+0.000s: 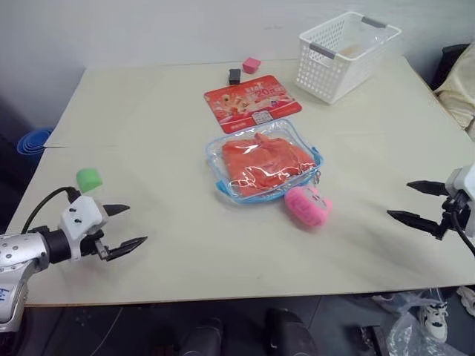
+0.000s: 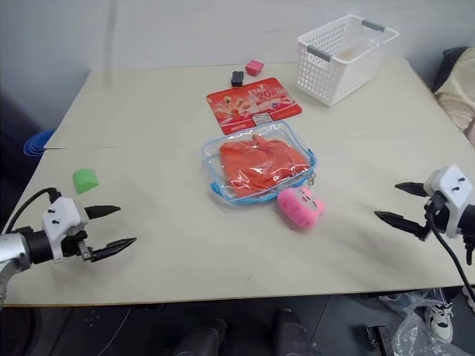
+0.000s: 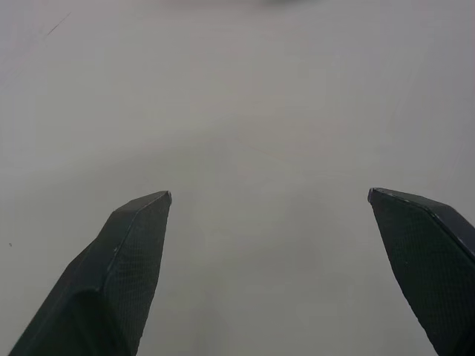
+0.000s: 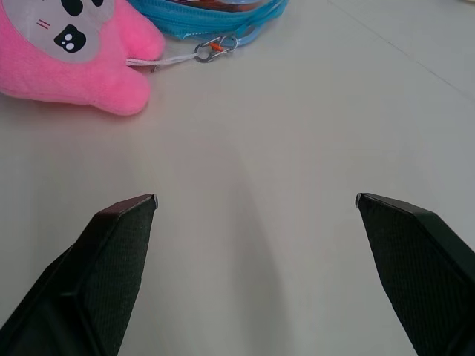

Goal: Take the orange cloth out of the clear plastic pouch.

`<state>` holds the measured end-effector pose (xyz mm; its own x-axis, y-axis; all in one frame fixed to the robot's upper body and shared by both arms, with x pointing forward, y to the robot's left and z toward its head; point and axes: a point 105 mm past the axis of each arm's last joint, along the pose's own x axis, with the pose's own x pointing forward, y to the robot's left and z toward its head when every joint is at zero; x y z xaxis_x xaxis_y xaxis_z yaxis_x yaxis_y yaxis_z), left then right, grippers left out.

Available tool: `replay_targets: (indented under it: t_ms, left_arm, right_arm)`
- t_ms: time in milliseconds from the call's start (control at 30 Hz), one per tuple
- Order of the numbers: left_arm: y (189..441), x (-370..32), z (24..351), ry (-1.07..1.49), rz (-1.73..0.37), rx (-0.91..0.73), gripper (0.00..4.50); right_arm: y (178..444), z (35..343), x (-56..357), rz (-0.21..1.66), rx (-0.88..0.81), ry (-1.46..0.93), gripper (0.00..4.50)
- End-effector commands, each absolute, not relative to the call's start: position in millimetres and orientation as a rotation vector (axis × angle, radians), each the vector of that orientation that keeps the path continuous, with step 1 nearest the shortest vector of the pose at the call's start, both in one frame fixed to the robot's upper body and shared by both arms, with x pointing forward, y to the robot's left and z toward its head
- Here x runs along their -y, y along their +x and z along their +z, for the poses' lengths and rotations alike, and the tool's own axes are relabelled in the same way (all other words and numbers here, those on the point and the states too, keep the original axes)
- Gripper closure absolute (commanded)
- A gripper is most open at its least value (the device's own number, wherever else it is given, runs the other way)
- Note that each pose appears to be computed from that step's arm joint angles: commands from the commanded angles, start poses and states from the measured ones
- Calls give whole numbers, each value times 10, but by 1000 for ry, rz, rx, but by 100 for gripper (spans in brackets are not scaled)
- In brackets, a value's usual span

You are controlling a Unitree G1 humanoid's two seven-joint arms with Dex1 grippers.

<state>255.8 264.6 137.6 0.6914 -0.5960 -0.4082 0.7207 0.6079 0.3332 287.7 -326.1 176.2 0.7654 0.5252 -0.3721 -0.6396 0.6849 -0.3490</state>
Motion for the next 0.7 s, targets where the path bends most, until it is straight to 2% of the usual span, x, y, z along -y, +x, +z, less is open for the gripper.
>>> replay_targets:
  t_ms: [33,700]
  left_arm:
    - [2565,-2619,1464,530,-766,-235,2]
    - [2592,-2565,1451,490,-755,-238,2]
  right_arm:
    - [2885,1831,3230,652,-211,-499,0]
    - [2905,1816,3212,639,-205,-470,0]
